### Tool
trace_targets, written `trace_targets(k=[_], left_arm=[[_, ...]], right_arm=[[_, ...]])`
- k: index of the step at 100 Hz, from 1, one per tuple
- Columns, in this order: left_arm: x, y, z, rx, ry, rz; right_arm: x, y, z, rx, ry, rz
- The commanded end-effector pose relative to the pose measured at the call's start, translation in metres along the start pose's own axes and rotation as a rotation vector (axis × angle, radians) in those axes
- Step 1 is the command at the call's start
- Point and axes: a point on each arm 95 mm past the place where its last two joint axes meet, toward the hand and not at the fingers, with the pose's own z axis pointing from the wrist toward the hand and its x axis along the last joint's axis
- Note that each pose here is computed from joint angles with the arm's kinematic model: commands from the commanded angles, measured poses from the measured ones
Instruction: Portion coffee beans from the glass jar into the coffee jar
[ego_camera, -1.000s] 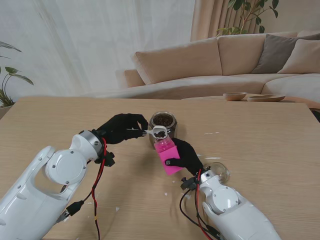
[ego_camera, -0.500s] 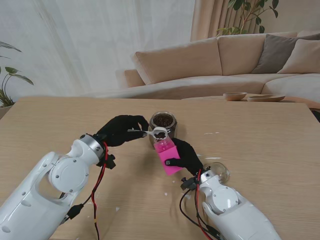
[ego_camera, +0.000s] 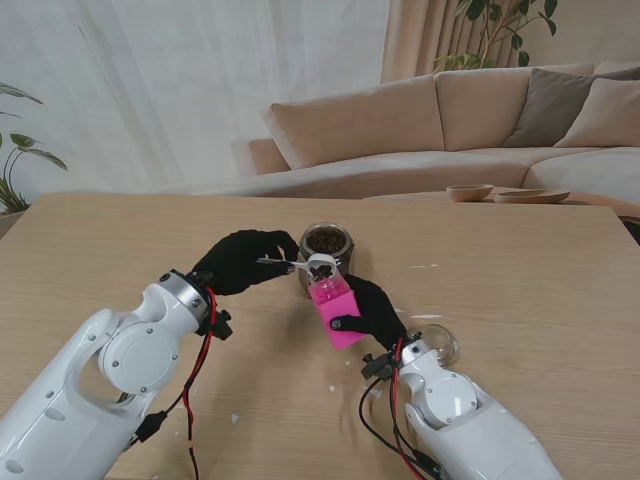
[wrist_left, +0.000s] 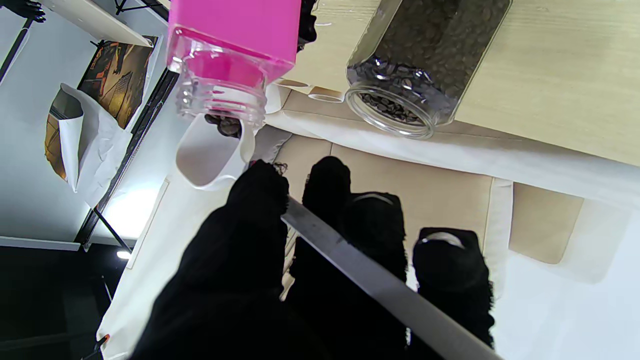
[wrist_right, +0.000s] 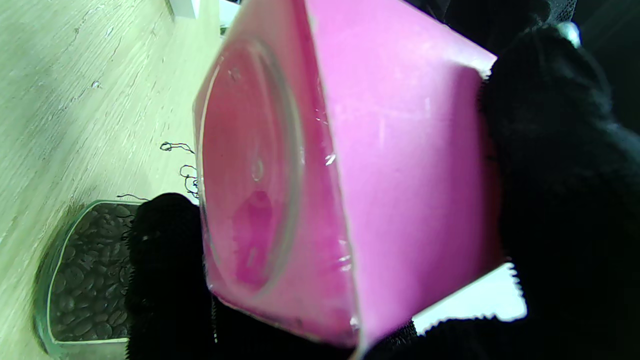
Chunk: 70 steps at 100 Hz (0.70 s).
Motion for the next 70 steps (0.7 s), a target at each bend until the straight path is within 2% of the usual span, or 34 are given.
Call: trace_targets(k=[1, 8, 41, 51, 60, 70], left_arm=[[0.0041, 0.0032, -0.0014, 0.0, 0.014, 0.006], [0.0039, 0.0041, -0.0019, 0.012, 0.022, 0.032], [0.0064, 0.0036, -0.0027, 0.029, 0.037, 0.052], [0.006, 0.0039, -0.0021, 0.076, 0.049, 0.131], [0.0084, 0.0039, -0.0043, 0.058, 0.052, 0.095], [0.0086, 0.0022, -0.0045, 0.057, 0.051, 0.099]], right_arm=[[0.0005, -0.0046, -0.0008, 0.012, 0.004, 0.007], [0.0006, -0.0047, -0.0008, 0.012, 0.005, 0.009], [0.0009, -0.0049, -0.0009, 0.016, 0.007, 0.009], [0.0008, -0.0051, -0.0007, 0.017, 0.007, 0.008], [0.0009, -0.0052, -0.0006, 0.018, 0.007, 0.009], [0.0011, -0.0052, -0.0007, 0.018, 0.007, 0.009]])
